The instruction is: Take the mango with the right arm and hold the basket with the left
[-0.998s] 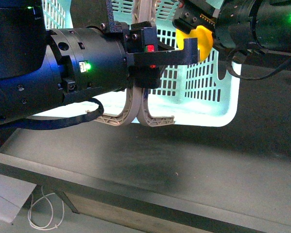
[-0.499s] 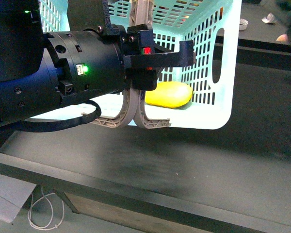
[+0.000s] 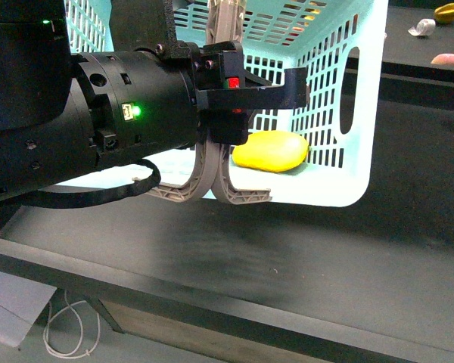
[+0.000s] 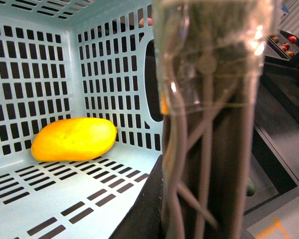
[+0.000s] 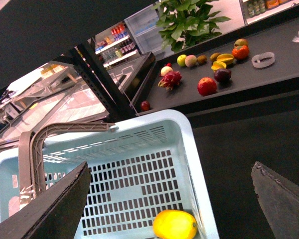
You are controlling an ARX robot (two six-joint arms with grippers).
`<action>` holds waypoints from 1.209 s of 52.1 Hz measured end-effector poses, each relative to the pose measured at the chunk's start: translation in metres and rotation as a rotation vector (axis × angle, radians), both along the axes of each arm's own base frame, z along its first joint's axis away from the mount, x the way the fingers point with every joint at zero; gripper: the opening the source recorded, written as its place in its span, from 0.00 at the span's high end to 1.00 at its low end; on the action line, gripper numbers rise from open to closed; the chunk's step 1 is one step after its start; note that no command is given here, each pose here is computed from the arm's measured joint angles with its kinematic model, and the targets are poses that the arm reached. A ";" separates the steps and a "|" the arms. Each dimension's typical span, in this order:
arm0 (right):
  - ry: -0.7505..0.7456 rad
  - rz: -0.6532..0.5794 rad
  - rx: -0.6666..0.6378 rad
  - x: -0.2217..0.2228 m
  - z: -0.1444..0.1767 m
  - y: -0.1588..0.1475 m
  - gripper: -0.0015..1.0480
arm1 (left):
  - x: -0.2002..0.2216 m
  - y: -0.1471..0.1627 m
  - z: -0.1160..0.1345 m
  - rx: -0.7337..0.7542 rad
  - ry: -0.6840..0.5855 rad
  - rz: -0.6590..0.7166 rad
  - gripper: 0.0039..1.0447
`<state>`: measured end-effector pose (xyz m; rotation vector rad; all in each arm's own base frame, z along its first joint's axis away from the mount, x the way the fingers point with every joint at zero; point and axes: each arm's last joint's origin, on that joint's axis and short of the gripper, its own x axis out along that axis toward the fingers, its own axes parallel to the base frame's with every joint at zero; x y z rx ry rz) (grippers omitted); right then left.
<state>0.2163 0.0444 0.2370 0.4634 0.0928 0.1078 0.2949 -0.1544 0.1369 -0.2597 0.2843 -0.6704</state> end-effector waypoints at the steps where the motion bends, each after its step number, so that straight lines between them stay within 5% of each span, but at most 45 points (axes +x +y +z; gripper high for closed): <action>1: 0.000 -0.011 -0.009 -0.006 -0.001 -0.002 0.08 | 0.000 0.000 0.000 0.000 0.000 0.000 0.95; 21: 0.073 -0.120 -0.082 -0.079 -0.026 -0.020 0.08 | 0.000 0.000 0.000 0.001 -0.001 0.001 0.95; 37: 0.056 -0.123 -0.091 -0.085 -0.026 -0.022 0.09 | 0.000 0.000 0.000 0.000 0.000 0.000 0.95; 48: -0.087 -0.106 -0.366 -0.091 -0.037 -0.029 0.41 | 0.000 0.000 0.000 0.001 -0.001 0.000 0.95; 63: -0.088 -0.109 -0.449 -0.098 -0.051 -0.044 0.84 | 0.000 0.000 0.000 0.000 0.000 0.000 0.95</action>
